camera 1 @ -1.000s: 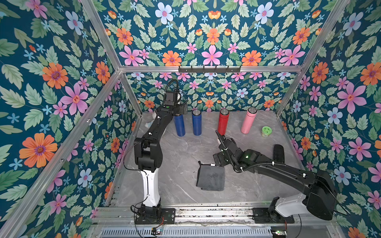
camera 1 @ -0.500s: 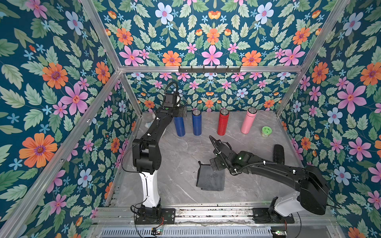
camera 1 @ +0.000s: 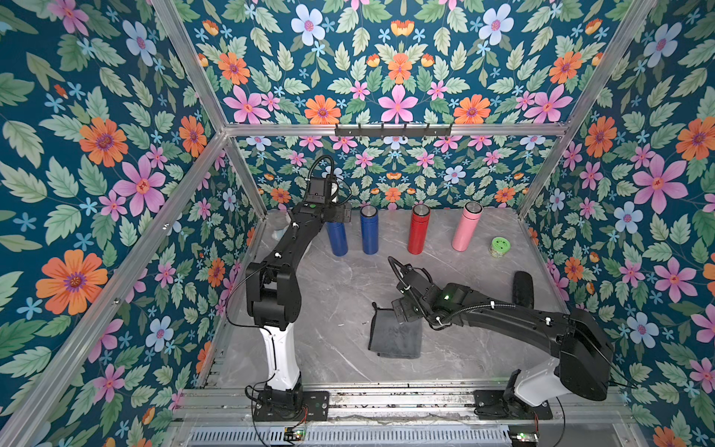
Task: Wipe the surface of the thermos
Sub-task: Pick up the thermos from the center of the board.
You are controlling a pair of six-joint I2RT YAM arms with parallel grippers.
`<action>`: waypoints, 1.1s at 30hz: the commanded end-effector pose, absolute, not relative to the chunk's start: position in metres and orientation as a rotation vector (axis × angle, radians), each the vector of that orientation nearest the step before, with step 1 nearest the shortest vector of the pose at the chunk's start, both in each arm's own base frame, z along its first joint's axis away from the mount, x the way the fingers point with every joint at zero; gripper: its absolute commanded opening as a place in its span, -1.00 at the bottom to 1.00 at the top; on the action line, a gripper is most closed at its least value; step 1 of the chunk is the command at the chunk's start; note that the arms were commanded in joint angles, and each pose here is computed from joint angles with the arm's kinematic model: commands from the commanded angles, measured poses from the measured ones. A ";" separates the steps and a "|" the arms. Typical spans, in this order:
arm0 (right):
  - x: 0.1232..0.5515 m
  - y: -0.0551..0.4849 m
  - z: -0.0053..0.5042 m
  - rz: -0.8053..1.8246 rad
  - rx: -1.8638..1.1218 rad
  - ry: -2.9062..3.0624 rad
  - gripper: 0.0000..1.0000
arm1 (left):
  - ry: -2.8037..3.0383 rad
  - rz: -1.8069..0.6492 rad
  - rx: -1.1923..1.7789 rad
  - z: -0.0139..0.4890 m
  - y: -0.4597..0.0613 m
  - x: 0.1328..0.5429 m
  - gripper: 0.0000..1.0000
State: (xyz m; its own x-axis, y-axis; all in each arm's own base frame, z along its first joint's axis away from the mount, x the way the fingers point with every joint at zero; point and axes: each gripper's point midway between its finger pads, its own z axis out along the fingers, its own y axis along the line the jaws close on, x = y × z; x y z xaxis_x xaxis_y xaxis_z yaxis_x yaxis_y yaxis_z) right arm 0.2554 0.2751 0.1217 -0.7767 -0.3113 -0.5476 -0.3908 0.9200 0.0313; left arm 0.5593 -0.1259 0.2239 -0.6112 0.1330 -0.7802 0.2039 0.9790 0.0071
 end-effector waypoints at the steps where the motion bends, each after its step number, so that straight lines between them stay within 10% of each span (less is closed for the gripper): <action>1: 0.253 0.272 0.121 0.181 -0.475 2.538 0.99 | 2.249 -0.071 0.235 0.220 -0.121 0.556 0.99; 33: 0.248 0.266 0.124 0.131 -0.466 2.543 0.99 | 2.279 -0.069 0.215 0.199 -0.120 0.562 0.93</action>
State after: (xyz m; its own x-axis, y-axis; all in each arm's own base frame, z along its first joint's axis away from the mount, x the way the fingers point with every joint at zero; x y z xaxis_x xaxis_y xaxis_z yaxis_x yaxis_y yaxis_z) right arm 0.2476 0.2678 0.1213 -0.7855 -0.3190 -0.5303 -0.3769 0.9263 0.0011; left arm 0.5672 -0.1213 0.1998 -0.6347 0.1405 -0.7598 0.1814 0.9829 0.0302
